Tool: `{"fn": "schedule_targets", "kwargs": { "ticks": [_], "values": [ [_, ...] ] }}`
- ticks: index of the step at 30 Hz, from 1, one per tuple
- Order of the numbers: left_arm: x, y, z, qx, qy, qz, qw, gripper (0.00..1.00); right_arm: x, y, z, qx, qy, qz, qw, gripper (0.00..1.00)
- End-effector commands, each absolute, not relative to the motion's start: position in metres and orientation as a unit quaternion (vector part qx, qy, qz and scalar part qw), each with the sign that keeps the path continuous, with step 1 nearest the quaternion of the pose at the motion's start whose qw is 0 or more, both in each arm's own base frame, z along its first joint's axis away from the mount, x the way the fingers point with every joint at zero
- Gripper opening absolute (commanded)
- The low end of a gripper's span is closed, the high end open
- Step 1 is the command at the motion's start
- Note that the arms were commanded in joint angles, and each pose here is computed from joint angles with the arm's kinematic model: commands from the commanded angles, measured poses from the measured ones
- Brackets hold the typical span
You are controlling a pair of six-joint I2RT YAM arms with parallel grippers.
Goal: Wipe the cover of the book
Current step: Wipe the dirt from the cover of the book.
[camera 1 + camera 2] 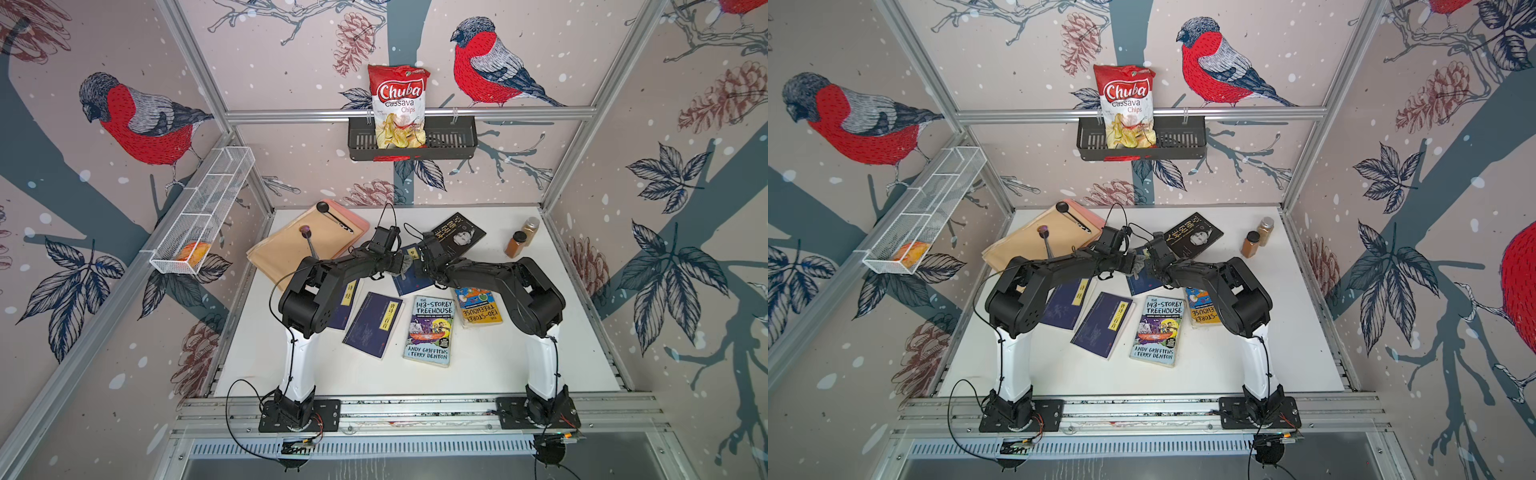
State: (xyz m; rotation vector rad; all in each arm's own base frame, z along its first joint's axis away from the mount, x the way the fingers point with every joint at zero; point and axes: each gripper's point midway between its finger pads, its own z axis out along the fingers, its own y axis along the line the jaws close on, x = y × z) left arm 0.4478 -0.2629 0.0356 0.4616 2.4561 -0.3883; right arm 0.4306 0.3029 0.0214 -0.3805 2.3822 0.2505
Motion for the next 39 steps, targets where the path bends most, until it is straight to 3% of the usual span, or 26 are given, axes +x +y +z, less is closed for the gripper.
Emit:
{"fn": "schedule_targets", "kwargs": {
  "ticks": [1, 6, 14, 23, 24, 27, 30, 39],
  "values": [
    [0.407, -0.261, 0.013, 0.162, 0.946, -0.169, 0.222, 0.0, 0.39, 0.28, -0.026, -0.159, 0.954, 0.069, 0.244, 0.02],
    [0.403, -0.251, 0.003, 0.142, 0.955, -0.155, 0.211, 0.0, 0.388, 0.278, -0.029, -0.157, 0.955, 0.071, 0.241, 0.02],
    [0.464, -0.224, 0.013, 0.107, 0.96, -0.11, 0.235, 0.0, 0.386, 0.274, -0.033, -0.153, 0.957, 0.07, 0.235, 0.01],
    [0.486, -0.217, 0.032, 0.121, 0.953, -0.095, 0.262, 0.0, 0.388, 0.274, -0.032, -0.151, 0.958, 0.075, 0.234, 0.02],
    [0.487, -0.219, 0.032, 0.123, 0.952, -0.099, 0.263, 0.0, 0.387, 0.274, -0.031, -0.151, 0.957, 0.075, 0.234, 0.04],
    [0.488, -0.224, 0.029, 0.126, 0.951, -0.109, 0.259, 0.0, 0.389, 0.272, -0.021, -0.149, 0.955, 0.072, 0.246, 0.24],
    [0.489, -0.227, 0.028, 0.126, 0.951, -0.115, 0.259, 0.0, 0.391, 0.267, -0.013, -0.148, 0.954, 0.065, 0.254, 0.34],
    [0.493, -0.23, 0.024, 0.135, 0.95, -0.113, 0.26, 0.0, 0.393, 0.258, -0.006, -0.145, 0.954, 0.049, 0.258, 0.41]
  ]
}}
